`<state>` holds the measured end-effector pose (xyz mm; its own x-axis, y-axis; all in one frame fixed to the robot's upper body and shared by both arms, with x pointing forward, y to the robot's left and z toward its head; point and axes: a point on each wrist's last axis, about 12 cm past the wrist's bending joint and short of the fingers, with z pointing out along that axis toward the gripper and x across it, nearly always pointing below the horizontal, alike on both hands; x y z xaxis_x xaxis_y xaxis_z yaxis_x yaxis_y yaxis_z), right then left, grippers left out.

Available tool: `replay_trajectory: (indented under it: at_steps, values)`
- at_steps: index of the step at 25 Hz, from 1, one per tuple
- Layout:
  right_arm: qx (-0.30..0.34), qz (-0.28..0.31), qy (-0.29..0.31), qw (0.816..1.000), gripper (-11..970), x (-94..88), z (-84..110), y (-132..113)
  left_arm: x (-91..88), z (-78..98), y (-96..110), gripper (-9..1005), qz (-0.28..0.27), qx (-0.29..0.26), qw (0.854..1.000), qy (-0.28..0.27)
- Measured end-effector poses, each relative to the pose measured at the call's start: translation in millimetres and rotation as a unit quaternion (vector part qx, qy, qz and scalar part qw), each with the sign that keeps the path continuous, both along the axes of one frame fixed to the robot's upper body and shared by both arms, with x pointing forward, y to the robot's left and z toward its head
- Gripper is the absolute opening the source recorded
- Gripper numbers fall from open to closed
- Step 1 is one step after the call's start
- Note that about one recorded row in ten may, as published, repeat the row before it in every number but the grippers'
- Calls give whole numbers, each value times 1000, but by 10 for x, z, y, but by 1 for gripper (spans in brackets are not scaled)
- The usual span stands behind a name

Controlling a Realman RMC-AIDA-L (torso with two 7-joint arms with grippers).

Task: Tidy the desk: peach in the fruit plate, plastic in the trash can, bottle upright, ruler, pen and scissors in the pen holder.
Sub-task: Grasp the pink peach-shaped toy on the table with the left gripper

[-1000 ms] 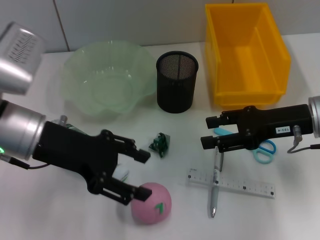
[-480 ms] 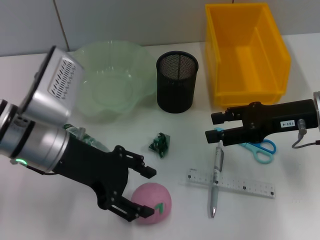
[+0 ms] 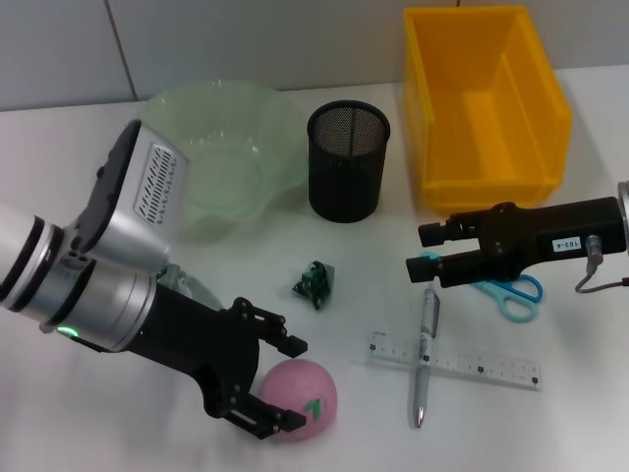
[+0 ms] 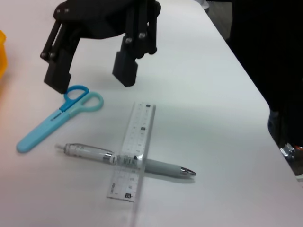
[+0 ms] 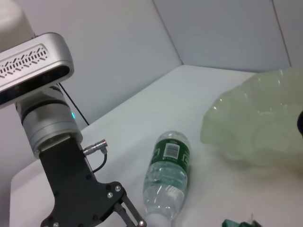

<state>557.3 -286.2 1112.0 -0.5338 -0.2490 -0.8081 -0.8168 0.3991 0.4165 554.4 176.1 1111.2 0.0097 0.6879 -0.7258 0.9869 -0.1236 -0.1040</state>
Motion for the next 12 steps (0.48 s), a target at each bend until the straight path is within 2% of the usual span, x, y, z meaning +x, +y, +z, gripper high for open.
replay_trajectory:
  at_steps: [12]
  values:
    - [-3, -2, 14, 1000, 753, -25, -29, -13, -1, -158, -66, 780, 4, 25, 1000, -13]
